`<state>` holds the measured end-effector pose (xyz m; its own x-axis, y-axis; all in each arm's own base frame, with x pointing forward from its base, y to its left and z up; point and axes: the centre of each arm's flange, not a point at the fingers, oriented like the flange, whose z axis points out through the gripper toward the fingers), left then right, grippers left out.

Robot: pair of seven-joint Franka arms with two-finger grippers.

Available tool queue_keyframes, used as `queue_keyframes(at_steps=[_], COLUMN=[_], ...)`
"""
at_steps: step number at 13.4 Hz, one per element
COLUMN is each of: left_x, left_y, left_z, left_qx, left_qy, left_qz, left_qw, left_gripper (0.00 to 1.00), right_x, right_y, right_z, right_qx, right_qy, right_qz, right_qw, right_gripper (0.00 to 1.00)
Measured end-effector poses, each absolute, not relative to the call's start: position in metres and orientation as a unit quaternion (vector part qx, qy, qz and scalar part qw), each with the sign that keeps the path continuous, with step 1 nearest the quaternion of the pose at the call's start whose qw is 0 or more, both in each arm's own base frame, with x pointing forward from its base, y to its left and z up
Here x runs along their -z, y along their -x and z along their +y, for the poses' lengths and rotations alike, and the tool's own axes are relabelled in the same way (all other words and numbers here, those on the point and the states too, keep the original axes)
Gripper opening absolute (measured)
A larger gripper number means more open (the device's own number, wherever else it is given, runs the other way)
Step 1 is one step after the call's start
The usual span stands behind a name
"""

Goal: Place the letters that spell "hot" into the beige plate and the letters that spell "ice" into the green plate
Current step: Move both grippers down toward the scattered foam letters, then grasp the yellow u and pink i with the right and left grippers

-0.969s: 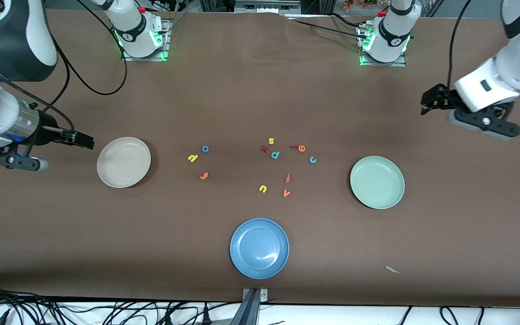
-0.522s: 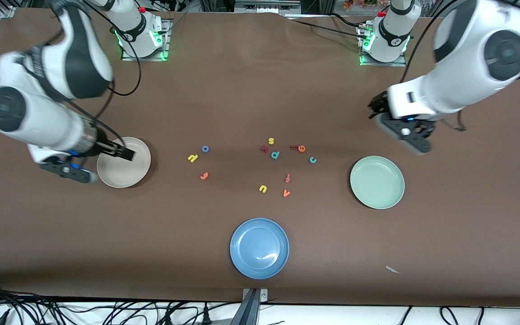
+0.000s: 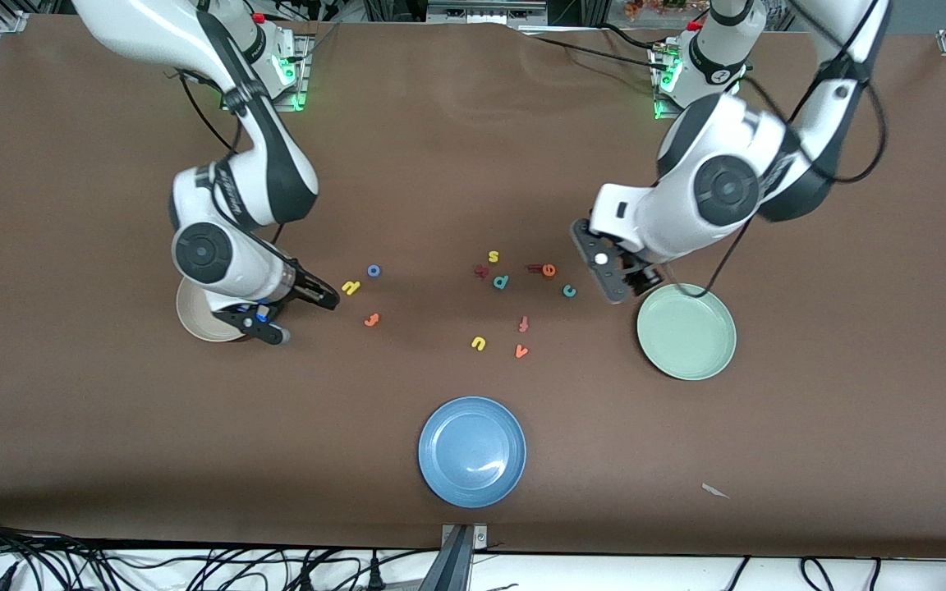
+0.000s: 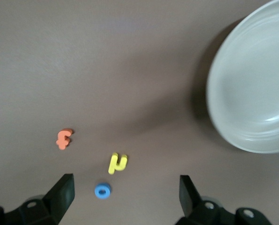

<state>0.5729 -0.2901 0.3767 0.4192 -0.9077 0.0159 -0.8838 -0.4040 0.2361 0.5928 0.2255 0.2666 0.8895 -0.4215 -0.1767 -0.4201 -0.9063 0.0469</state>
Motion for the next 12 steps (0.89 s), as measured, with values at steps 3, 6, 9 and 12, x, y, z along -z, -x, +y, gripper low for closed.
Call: queue_keyframes(at_steps=[3,6,9,12], left_x=[-0.325,-0.282,-0.250,-0.220], left_y=[-0.565,-0.547,-0.527,-0.507], left_z=[-0.331,-0.364,-0.379,-0.384], left_qx=[0.049,0.046,0.031,0.029], left_qy=[-0.792,-0.747,-0.729,-0.718], left_qz=[-0.598,-0.659,-0.681,-0.692], left_qw=[0.108,0.073,0.068,0.068], left_gripper=[1.00,1.00,1.00,1.00], right_x=[-0.234,-0.220,-0.202,-0.192], right_y=[-0.573,-0.562,-0.557,-0.554], right_z=[0.233,0.250,0.253,0.250], right_qx=[0.085,0.072,0.069,0.064], right_qy=[-0.968,-0.967,-0.966,-0.965], right_qz=[-0.235,-0.246,-0.249,-0.253], right_qw=[-0.001,-0.005,-0.004,-0.006], right_gripper=[0.99,0.99,0.99,0.99])
